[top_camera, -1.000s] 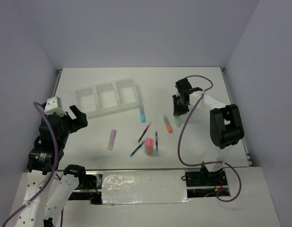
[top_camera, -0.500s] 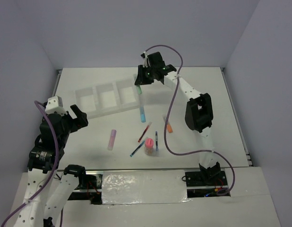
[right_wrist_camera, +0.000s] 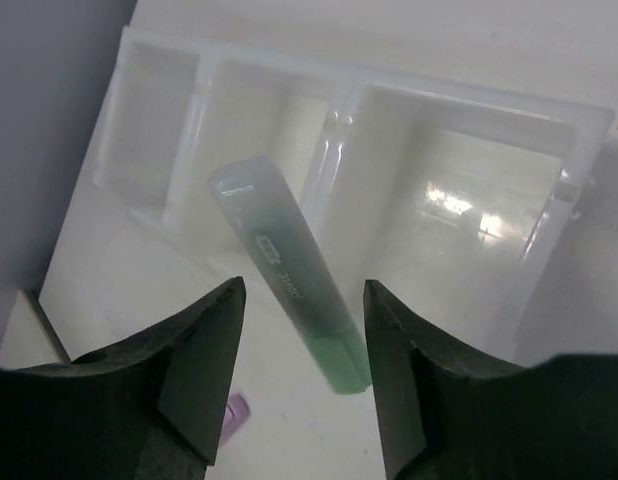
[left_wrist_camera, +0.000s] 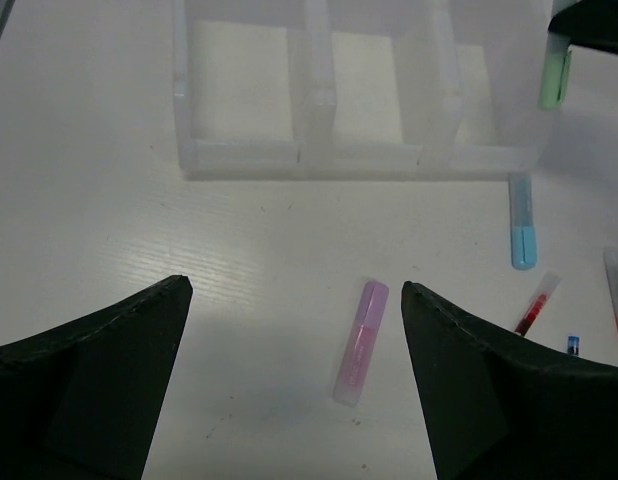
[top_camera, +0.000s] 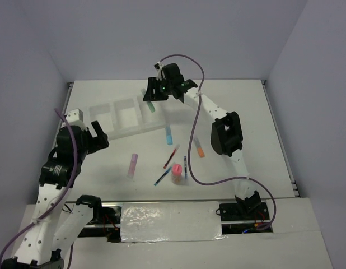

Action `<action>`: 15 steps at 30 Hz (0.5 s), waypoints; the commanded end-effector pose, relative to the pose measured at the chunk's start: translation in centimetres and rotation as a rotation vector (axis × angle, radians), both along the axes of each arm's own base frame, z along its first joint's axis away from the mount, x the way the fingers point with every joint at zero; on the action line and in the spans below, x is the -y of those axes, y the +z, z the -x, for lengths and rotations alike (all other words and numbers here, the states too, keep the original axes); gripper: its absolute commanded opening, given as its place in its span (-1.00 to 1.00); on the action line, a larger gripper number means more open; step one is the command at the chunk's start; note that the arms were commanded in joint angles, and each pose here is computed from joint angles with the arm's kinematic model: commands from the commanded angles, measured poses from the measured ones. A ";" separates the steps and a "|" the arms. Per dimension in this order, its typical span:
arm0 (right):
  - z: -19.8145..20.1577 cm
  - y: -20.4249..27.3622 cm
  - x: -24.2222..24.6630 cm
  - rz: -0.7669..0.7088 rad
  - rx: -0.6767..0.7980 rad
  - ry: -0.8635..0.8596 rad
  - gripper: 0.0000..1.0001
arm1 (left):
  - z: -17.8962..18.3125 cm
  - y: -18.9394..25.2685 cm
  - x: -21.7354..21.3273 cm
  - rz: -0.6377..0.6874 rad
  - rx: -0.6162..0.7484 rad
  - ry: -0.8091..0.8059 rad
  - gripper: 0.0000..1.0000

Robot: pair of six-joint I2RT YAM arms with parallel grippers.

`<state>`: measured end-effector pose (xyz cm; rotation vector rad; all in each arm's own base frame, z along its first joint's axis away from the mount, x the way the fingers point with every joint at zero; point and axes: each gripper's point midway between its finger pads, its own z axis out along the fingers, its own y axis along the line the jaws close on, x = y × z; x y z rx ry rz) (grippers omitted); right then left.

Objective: Sort the stationery into containers
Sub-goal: Place the pen in the storage box, then pick up the pen from the center of the board.

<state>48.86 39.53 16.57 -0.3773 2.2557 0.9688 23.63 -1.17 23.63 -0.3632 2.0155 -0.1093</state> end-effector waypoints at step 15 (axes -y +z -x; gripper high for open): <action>3.1 9.6 6.7 0.090 0.176 -0.187 0.99 | -0.8 -12.3 12.4 0.068 -0.454 -0.221 0.96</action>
